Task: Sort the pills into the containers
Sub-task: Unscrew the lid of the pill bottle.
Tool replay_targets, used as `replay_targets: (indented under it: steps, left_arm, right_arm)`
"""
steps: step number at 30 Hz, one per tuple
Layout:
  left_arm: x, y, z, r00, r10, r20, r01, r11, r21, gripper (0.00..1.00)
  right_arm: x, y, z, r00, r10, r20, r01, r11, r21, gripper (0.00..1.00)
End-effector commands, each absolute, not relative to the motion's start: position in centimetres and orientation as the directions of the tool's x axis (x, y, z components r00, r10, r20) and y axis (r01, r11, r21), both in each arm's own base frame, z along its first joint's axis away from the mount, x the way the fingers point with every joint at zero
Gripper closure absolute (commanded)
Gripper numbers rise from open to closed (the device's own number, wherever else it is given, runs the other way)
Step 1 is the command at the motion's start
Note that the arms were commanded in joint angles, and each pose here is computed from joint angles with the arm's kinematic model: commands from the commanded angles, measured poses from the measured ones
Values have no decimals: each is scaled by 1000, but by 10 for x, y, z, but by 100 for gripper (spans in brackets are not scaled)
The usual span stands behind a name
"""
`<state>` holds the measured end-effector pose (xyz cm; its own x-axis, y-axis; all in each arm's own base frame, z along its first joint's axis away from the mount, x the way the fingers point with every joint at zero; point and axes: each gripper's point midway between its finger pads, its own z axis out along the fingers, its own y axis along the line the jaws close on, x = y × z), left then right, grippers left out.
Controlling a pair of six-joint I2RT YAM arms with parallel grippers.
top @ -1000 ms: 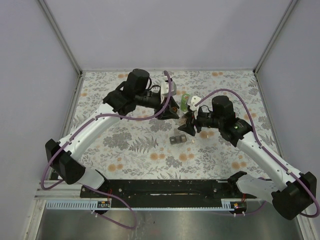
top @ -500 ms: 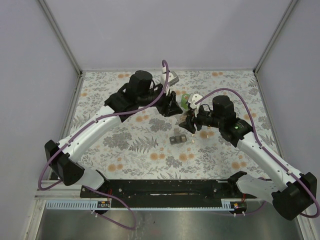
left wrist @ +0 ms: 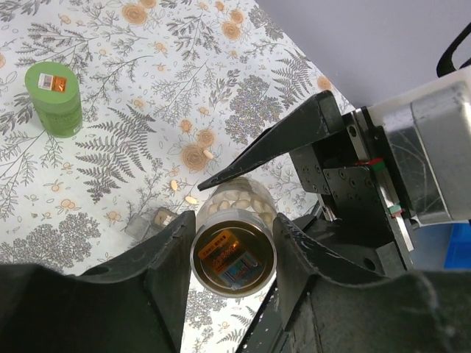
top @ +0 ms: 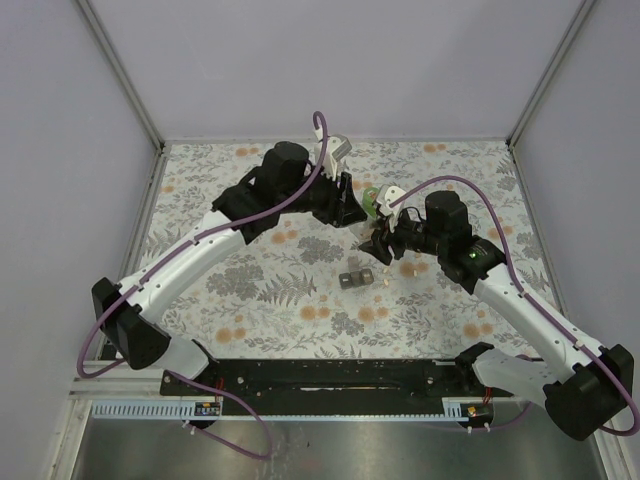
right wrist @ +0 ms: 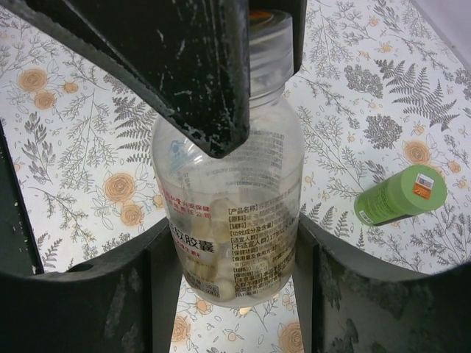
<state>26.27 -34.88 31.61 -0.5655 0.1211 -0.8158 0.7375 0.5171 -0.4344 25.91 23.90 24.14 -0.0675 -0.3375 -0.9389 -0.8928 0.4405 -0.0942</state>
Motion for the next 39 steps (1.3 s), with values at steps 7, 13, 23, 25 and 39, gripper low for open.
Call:
replay_targets:
  steps: [7,13,23,25,39]
  left_arm:
    - [271,-352,316,-557,111,-823,731,535,-423,29]
    - [269,-345,331,-461,117,-880,785,516,-343,7]
    - [251,-320,353,-212,233,-949,914,392,-108,1]
    - [245,-316,353,-167,256,-952,940,332,-76,1]
    - [205,-304,344,427,281,-859,895,-268,357,2]
  right_arm:
    - [263,242,271,5,-276,-961,-881,453,-135,100]
    - [261,243,269,3,-276,-961,-889,440,-129,100]
    - [258,244,268,-8,-271,-963,-901,420,-110,100]
    - [257,245,267,-10,-272,-962,-904,414,-108,100]
    - [231,257,260,-24,-275,-961,-965,258,-49,100]
